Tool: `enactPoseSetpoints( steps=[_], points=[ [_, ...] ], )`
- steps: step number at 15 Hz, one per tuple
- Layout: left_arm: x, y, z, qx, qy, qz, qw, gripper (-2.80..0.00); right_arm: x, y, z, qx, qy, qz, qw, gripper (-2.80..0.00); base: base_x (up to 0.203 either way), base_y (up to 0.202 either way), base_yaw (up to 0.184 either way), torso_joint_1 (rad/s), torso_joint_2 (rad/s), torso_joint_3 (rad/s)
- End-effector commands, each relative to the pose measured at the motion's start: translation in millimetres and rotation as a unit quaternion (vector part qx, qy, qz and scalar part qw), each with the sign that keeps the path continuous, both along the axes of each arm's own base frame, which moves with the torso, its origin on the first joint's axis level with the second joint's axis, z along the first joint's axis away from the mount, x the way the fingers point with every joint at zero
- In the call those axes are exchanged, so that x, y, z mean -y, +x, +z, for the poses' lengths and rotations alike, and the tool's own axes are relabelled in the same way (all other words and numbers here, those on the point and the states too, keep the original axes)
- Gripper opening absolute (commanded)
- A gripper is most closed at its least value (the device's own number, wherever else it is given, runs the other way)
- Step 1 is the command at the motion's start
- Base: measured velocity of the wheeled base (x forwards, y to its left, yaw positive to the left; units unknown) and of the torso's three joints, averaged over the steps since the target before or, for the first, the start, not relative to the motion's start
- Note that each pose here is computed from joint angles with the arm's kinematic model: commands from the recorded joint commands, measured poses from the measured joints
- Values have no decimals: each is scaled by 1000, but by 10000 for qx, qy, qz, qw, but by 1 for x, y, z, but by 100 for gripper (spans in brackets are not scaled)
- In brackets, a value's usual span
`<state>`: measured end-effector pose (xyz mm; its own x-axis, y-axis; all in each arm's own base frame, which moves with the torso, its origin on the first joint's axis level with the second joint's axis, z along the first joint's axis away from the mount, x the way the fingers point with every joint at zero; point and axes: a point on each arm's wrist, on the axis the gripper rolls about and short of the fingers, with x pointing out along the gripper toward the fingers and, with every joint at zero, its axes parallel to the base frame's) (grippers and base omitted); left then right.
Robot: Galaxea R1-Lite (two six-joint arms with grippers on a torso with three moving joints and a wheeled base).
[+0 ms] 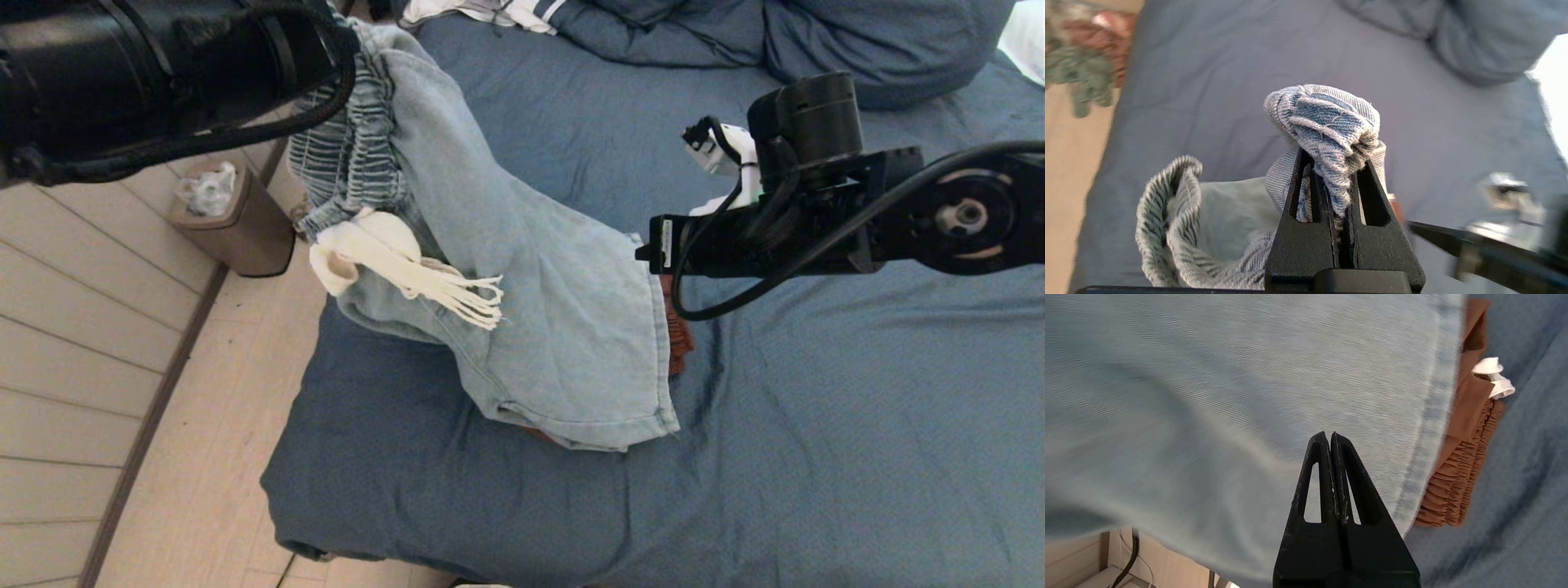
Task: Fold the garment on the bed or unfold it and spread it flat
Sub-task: Unford the blue shorts
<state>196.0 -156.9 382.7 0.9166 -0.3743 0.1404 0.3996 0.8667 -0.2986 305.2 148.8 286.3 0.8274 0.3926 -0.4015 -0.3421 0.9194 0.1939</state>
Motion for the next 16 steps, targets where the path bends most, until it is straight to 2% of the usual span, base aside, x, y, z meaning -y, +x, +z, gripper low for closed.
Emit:
enactPoseSetpoints(
  steps=[1, 4, 6, 8, 9, 12, 16],
  points=[
    [-5, -23, 16, 181, -177, -229, 9994, -280, 0, 2, -4, -81, -6, -25, 10000, -280, 0, 0, 0, 0, 0, 0],
    [-11, -37, 23, 210, -133, -279, 9993, -280, 6, 5, -3, -188, 272, -94, 9994, -280, 0, 0, 0, 0, 0, 0],
    [-14, -41, 22, 217, -137, -304, 9992, -280, 8, 5, 2, -246, 505, 102, 9984, -280, 0, 0, 0, 0, 0, 0],
    [-14, -41, 18, 179, -106, -325, 9993, -280, 5, 15, -7, -359, 431, 73, 9984, -280, 0, 0, 0, 0, 0, 0],
    [-14, -40, 16, 159, -85, -338, 9993, -280, 7, 25, -14, -414, 351, -19, 9985, 0, 0, 0, 0, 0, 0, 0],
    [-6, -33, 10, 56, 10, -381, 9993, -280, 4, 57, -34, -479, -58, 0, 9988, 0, 0, 0, 0, 0, 0, 0],
    [-1, -29, 3, -29, 6, -611, 9981, -280, -11, 105, -45, -171, -210, -346, 9990, 0, 0, 0, 0, 0, 0, 0]
  ],
)
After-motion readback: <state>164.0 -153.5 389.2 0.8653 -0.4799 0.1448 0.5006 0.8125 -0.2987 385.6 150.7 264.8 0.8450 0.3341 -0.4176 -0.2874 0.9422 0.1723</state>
